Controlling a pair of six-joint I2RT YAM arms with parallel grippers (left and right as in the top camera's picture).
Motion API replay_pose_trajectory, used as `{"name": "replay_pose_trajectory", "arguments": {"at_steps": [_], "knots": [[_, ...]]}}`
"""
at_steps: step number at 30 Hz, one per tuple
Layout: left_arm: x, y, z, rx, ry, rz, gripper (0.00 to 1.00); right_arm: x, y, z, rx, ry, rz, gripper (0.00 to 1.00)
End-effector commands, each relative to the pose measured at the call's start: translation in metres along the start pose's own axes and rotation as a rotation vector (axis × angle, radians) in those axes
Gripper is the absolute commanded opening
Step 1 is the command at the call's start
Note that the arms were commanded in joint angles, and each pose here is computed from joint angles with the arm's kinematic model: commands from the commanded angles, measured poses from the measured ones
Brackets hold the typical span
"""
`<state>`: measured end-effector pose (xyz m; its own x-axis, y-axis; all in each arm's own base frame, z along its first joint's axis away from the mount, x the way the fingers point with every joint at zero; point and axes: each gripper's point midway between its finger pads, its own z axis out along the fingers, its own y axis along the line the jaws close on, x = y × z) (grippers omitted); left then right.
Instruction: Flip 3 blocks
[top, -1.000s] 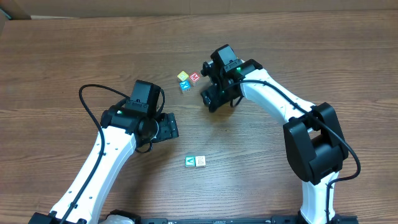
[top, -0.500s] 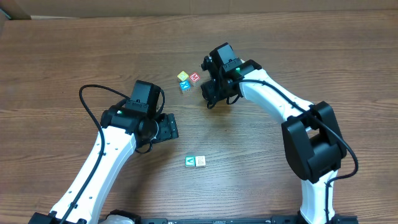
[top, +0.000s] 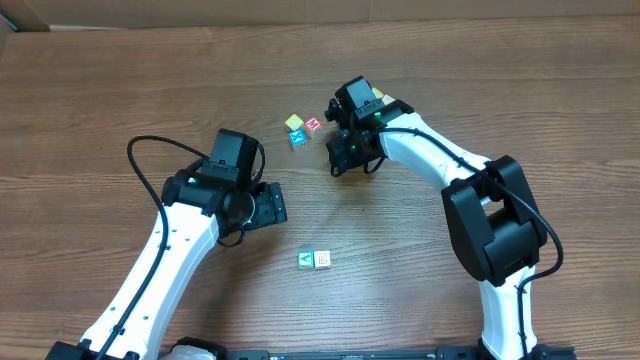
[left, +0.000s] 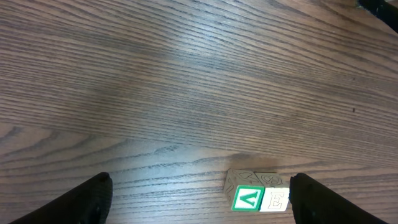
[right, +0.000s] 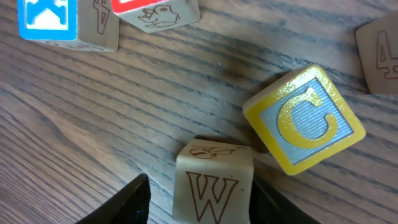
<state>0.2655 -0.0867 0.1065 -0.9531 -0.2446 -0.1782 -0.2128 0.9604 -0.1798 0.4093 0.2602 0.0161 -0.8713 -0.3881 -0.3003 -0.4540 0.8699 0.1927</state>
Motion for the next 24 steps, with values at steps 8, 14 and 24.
{"name": "replay_pose_trajectory", "arguments": {"at_steps": [8,14,24], "knots": [[-0.004,-0.002,-0.008,0.010,-0.019,0.020,0.84,-0.008,-0.011,-0.004,0.046,-0.026,0.067,0.36],[-0.004,-0.002,-0.008,0.010,-0.019,0.020,0.84,-0.005,-0.013,-0.006,0.046,-0.015,0.092,0.31],[-0.005,-0.003,-0.008,0.012,-0.022,0.020,0.84,-0.018,0.006,-0.064,-0.004,-0.029,0.186,0.21]]}}
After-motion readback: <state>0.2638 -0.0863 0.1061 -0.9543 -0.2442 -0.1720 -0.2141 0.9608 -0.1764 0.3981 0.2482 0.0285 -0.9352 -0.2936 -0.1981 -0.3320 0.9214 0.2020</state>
